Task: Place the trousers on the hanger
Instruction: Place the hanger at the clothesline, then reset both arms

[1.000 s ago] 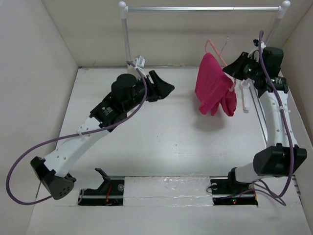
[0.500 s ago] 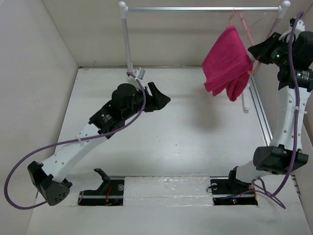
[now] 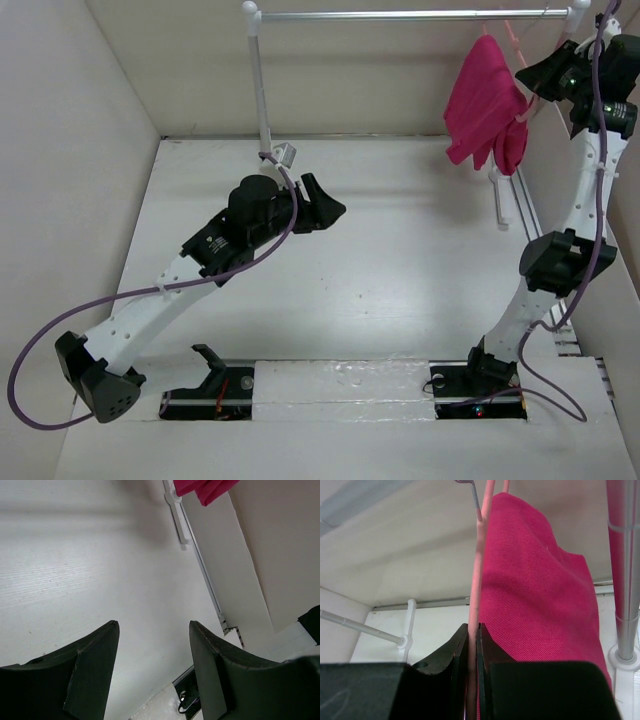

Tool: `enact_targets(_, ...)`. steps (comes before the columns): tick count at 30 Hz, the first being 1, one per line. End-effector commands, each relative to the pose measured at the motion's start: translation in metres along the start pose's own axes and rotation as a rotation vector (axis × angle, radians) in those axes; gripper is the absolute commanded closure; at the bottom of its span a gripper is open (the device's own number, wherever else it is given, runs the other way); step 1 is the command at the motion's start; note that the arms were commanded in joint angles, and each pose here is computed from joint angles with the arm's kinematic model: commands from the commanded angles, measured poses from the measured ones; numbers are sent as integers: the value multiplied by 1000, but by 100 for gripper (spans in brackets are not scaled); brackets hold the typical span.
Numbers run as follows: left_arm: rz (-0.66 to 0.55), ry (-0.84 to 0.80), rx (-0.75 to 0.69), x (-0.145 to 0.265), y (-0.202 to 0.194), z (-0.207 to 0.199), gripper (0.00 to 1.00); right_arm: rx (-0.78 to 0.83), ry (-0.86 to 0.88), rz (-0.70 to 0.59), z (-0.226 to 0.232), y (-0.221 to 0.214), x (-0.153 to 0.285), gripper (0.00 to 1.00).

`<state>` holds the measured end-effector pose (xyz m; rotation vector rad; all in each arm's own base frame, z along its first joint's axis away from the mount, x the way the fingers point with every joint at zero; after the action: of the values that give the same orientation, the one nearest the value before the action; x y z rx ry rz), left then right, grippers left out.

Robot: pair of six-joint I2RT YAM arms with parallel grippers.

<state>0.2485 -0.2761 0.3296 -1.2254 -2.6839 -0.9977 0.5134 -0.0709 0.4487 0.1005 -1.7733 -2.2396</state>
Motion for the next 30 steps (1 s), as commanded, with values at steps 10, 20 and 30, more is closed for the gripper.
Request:
enact_targets(10,-5,0,-2,0,-2,6,46,131,12,-178,9,48,16,100)
enact_targets(20,-17,61,-41,-9,10,9,32,162,-141,-114,-14,28,61,21)
enact_targets(30,-101,-11,-99,5,51,-33,15,271,-153,-228,21,64,151,0)
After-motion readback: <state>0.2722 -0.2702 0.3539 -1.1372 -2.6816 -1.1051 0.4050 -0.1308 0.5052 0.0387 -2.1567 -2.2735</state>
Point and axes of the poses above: each gripper's point midway between its finger pads, its own x axis back along the fingers, its own z axis along the line the jaws close on, y = z × x, the point moved 1 cm from there along x, back along the fingers, and after that the axes turned 13 degrees about x, right-handed, at the moved point
